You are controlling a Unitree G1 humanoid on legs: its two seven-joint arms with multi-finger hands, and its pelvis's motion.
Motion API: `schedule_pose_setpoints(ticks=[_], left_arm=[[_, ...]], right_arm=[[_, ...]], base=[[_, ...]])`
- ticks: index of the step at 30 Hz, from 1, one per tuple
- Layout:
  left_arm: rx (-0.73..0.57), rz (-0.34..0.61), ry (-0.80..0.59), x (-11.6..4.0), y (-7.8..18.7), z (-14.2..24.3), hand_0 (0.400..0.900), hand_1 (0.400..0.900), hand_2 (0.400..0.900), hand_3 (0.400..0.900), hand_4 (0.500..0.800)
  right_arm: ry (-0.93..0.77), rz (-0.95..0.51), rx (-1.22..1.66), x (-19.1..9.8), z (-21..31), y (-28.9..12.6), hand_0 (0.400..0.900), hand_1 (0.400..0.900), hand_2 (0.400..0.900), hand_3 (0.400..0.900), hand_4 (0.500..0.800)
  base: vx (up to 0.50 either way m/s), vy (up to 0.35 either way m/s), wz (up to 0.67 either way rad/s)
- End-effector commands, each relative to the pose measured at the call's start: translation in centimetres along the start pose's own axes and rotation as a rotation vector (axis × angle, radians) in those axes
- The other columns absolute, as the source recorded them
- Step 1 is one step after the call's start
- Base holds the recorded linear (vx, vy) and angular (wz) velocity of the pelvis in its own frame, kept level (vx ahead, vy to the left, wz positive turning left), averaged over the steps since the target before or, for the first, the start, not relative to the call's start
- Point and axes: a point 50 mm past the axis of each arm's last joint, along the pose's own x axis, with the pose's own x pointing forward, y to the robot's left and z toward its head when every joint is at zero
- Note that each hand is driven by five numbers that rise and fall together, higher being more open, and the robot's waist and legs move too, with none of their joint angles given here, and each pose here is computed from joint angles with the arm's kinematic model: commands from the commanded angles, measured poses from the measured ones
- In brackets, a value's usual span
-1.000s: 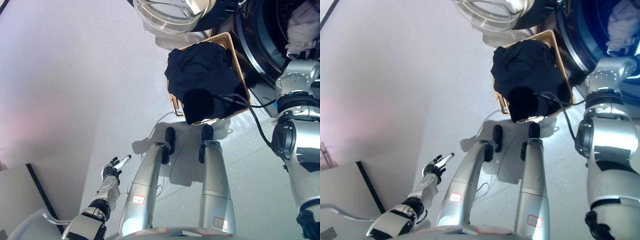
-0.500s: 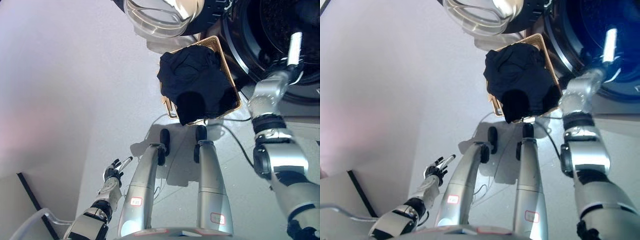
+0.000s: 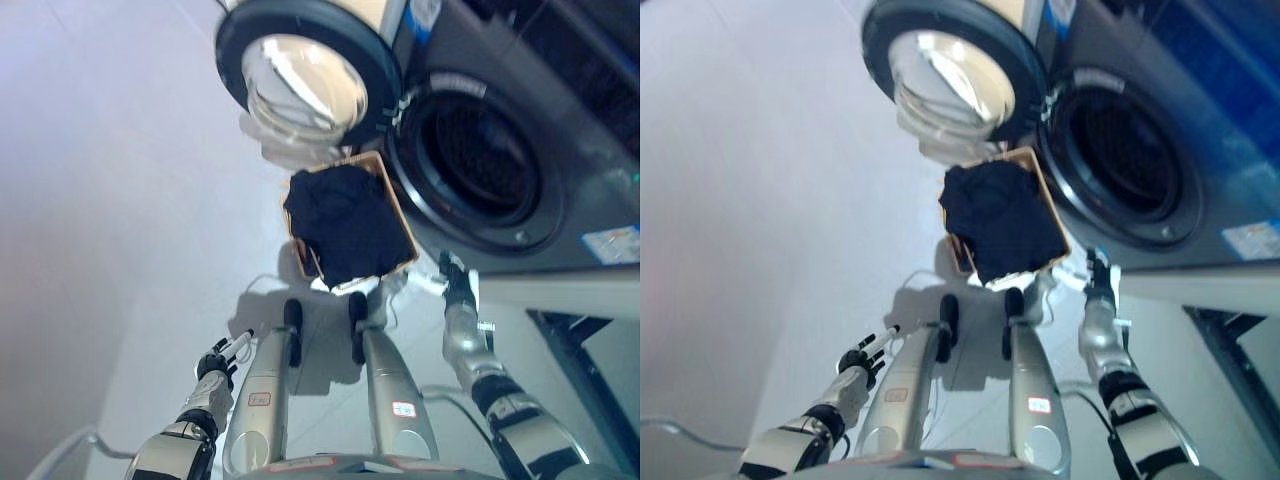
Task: Put the clothes in the basket into the washing machine.
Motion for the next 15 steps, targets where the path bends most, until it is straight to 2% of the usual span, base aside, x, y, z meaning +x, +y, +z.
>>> schedule_pose_setpoints(ticks=[1,2,3,4,5,6,7,11,15], left_arm=[[0.156,0.06,0.007,0.0,4.0,-1.1,0.9,0.9,0.9,0.9,0.8],[0.156,0.06,0.008,0.0,4.0,-1.2,0.9,0.9,0.9,0.9,0.8],[0.198,0.061,0.048,-0.1,4.5,-2.3,0.9,0.9,0.9,0.9,0.8],[0.204,0.07,0.079,-0.2,5.0,-3.0,0.9,0.9,0.9,0.9,0.8],[0.204,0.07,0.079,-0.2,5.0,-3.0,0.9,0.9,0.9,0.9,0.8],[0.197,0.082,0.134,-0.6,5.7,-4.4,0.9,0.9,0.9,0.9,0.8],[0.203,0.087,0.165,-0.8,6.2,-5.2,0.9,0.9,0.9,0.9,0.8],[0.242,0.081,0.264,-1.7,6.8,-7.9,0.9,0.9,0.9,0.9,0.8],[0.267,0.087,0.324,-2.3,7.5,-9.5,0.9,0.9,0.9,0.9,0.8]], right_arm=[[0.148,0.002,-0.01,-0.5,-3.4,-1.3,0.9,0.9,0.9,0.9,0.8],[0.149,0.002,-0.01,-0.5,-3.4,-1.3,0.9,0.9,0.9,0.9,0.8],[0.329,0.013,0.059,-2.2,-7.4,-1.0,0.9,0.9,0.9,0.9,0.8],[0.402,0.007,0.096,-3.0,-8.9,-0.9,0.9,0.9,0.9,0.9,0.8],[0.402,0.007,0.096,-3.0,-8.9,-0.9,0.9,0.9,0.9,0.9,0.8],[0.536,-0.017,0.212,-4.6,-11.5,-0.9,0.9,0.9,0.9,0.9,0.8],[0.583,-0.017,0.239,-5.3,-12.4,-0.7,0.9,0.9,0.9,0.9,0.8],[0.738,-0.057,0.288,-7.6,-15.4,-1.1,0.9,0.9,0.9,0.9,0.8],[0.794,-0.038,0.236,-8.7,-16.5,-1.2,0.9,0.9,0.9,0.9,0.8]], base=[[0.078,0.036,0.05],[0.069,0.045,0.06],[0.062,0.031,0.06],[0.062,0.032,0.06],[0.093,0.011,0.01],[0.097,0.012,-0.02],[0.104,0.015,-0.03],[0.035,0.015,-0.09],[0.031,-0.006,-0.06]])
